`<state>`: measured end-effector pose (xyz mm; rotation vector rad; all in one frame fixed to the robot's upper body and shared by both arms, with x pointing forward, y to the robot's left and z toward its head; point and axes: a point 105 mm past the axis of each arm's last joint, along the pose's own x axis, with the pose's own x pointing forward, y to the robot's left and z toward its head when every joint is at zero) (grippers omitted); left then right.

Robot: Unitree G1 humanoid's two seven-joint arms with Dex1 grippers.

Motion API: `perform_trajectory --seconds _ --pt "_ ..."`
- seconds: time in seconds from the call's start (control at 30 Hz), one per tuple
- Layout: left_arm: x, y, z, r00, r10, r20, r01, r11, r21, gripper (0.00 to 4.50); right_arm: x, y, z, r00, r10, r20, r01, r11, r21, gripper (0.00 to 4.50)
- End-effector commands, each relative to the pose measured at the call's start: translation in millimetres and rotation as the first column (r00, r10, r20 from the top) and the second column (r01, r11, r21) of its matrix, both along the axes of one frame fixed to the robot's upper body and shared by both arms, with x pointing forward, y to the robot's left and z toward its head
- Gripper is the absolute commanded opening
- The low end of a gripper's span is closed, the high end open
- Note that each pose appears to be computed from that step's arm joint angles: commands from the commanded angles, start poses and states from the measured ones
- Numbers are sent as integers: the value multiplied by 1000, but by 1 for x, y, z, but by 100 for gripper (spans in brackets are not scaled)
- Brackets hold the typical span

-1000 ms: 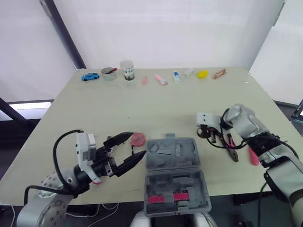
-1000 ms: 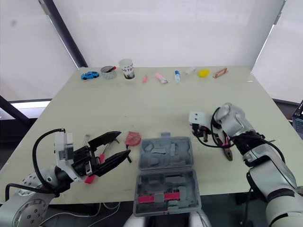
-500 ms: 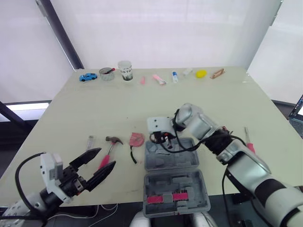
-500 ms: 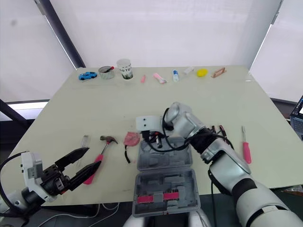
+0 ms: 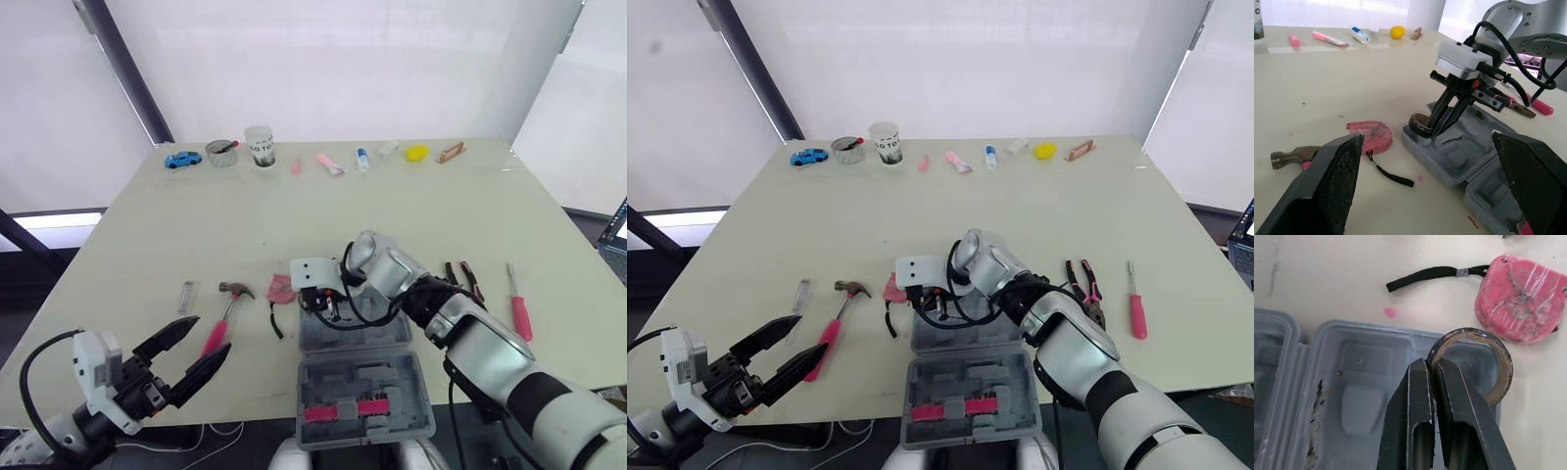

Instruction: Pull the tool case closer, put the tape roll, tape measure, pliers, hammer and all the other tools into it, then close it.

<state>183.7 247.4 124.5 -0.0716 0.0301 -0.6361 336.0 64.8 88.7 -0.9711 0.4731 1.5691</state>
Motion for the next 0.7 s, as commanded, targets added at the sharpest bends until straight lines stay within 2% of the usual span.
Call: perform_trajectory --seconds 0.03,0.07,0.2,0.37,0.53,0.57,0.6,0.63,0.7 --pt "-1 1 6 1000 1 30 -1 1000 16 450 2 7 12 999 19 35 -20 999 33 131" --pt "-1 1 6 1000 0 29 -1 1000 18 450 3 7 12 999 16 36 -17 999 37 154" --pt "-3 1 4 1000 3 24 -3 1000 20 450 3 3 15 1000 1 18 -2 998 65 326" --pt "-4 2 2 1000 4 19 -5 1000 19 450 3 -3 29 998 -33 -51 41 985 166 326" --pt "-2 1 0 1000 2 16 -2 1000 16 450 7 -1 42 989 -89 -120 125 931 343 326" --pt "-2 0 0 1000 1 16 -1 1000 15 450 7 0 42 986 -95 -134 138 921 364 277" --pt "-1 0 0 1000 -1 15 0 1000 16 450 7 1 42 984 -99 -151 151 912 381 272" --pt "0 1 0 1000 -1 15 1 1000 16 450 6 2 42 983 -96 -159 154 902 404 240" --pt "1 2 -1 1000 -3 15 3 1000 17 450 4 5 41 981 -96 -167 161 888 430 145"
